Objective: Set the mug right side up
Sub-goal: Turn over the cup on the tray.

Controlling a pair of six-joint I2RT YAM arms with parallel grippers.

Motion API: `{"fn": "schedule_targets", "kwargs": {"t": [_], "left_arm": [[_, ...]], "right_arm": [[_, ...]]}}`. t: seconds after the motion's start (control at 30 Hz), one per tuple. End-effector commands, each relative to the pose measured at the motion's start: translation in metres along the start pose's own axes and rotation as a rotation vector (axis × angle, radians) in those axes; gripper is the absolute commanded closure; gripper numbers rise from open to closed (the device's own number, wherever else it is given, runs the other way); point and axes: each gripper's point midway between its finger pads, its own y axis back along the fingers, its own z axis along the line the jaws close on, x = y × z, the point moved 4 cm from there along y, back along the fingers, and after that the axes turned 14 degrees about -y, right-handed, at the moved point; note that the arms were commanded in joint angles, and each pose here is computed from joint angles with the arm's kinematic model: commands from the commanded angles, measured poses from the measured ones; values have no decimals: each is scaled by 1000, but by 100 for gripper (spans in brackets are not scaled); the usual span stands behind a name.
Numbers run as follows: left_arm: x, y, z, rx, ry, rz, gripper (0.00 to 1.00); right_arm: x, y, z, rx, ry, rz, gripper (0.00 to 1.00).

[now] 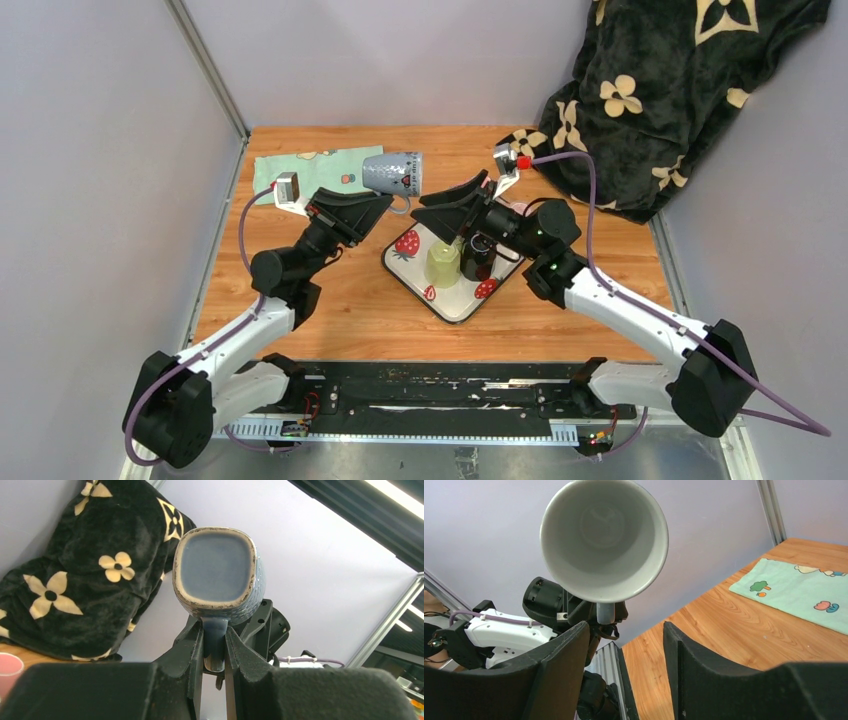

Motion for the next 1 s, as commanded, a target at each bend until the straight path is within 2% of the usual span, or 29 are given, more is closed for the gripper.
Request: {"fn": "schedule_targets", "kwargs": {"t": [0.0,0.97], "left_arm": [[-16,-2,-19,86,-7,-80,100],[-2,1,-15,144,43,-57,100]], "right_arm": [[-14,-13,23,-77,18,-47,40],[-16,-40,23,-104,-22,-54,57]]}}
